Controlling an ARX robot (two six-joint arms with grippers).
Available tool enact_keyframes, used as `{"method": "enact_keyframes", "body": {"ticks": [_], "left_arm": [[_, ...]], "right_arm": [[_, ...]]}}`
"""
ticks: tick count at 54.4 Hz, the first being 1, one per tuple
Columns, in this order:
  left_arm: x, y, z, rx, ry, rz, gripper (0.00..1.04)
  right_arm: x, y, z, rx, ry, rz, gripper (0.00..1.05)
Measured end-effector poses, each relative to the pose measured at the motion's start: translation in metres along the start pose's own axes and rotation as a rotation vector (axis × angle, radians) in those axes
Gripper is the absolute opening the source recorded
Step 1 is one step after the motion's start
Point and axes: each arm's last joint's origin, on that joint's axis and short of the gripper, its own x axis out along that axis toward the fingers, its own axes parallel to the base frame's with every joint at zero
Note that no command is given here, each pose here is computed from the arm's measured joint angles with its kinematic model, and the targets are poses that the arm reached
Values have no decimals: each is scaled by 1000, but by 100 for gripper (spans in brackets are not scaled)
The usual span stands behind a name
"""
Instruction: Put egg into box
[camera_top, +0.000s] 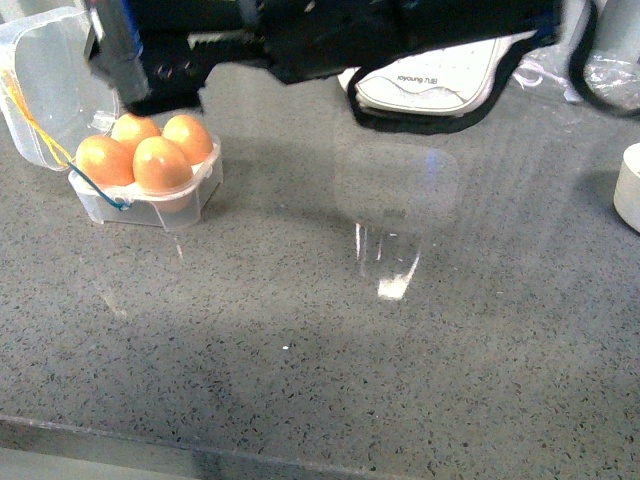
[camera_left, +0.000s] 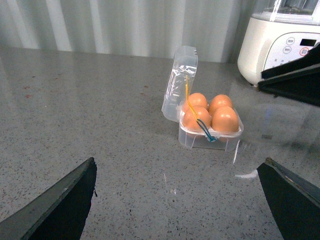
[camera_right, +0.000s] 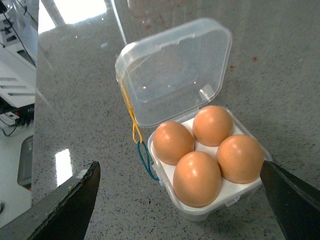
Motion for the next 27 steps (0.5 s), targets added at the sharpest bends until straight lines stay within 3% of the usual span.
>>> {"method": "enact_keyframes", "body": {"ticks": [8,17,27], "left_arm": [[0,0,0,0,0,0,98],[0,0,0,0,0,0,98],[0,0,0,0,0,0,98]], "right_arm": [[-51,-8,1,34,-65,-161,97],[-122,-27,-21,192,-65,-535,97],[-179,-20,-31,198,-99,-753,97]]}}
